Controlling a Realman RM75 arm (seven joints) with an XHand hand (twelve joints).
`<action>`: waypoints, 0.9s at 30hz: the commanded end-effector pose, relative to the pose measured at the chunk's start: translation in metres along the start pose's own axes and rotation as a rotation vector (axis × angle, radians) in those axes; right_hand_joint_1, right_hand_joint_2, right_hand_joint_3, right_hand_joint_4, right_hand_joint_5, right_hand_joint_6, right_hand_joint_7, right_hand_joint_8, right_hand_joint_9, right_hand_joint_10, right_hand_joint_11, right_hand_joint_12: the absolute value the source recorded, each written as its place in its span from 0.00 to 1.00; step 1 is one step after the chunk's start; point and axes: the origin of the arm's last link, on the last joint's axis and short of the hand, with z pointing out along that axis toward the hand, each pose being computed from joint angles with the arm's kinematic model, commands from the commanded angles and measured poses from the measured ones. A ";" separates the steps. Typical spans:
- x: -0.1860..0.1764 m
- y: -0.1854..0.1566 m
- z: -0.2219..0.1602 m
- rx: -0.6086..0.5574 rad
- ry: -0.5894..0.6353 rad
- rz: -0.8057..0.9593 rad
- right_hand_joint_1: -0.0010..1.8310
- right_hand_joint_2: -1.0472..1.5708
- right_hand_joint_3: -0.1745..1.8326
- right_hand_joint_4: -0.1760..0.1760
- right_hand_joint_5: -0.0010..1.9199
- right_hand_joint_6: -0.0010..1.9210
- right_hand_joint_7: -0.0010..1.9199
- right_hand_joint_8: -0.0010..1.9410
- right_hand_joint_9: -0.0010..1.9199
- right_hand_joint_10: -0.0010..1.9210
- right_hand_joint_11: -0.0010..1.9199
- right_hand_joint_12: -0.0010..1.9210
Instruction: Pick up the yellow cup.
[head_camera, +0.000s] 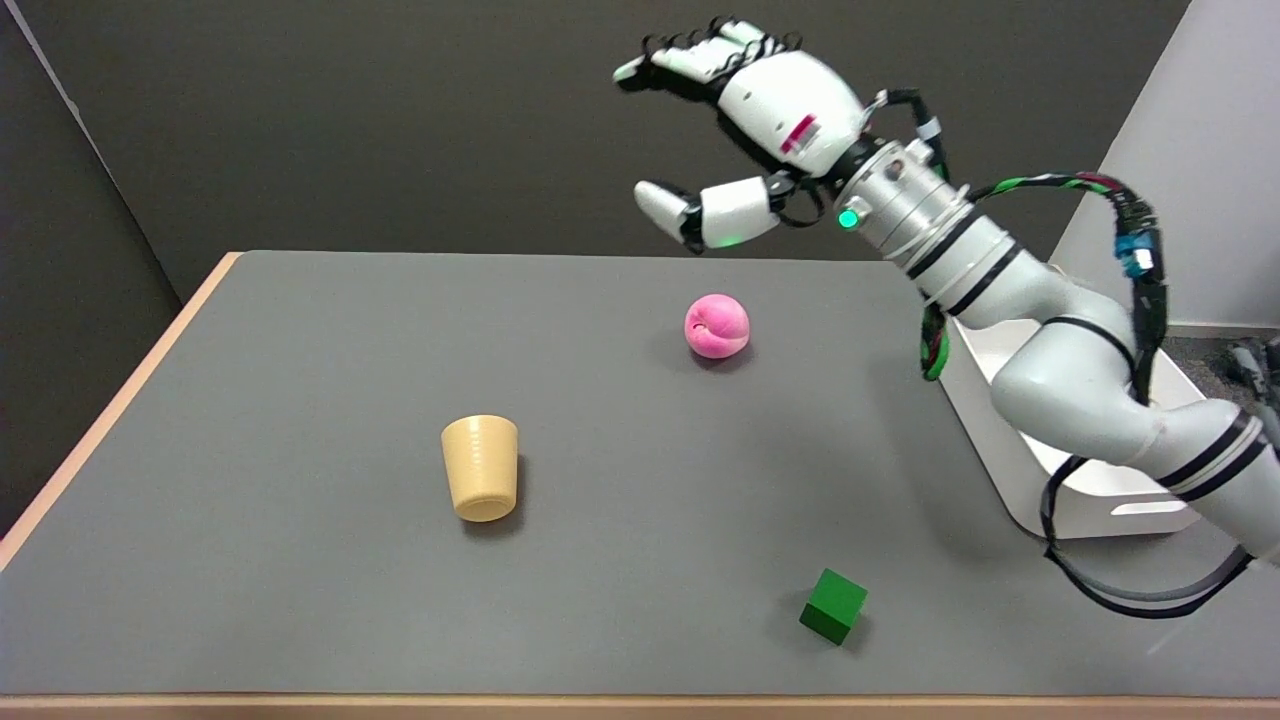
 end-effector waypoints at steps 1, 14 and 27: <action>-0.070 -0.062 0.027 -0.012 -0.239 0.197 0.17 0.63 0.57 0.64 0.12 0.26 0.17 0.21 0.15 0.38 0.06 0.58; -0.087 -0.103 0.020 -0.031 -0.285 0.155 0.12 0.66 0.46 0.02 0.12 0.26 0.21 0.25 0.14 0.52 0.07 0.70; -0.106 -0.090 0.023 -0.184 -0.327 0.089 0.11 0.66 0.46 0.00 0.12 0.28 0.20 0.27 0.13 0.53 0.07 0.71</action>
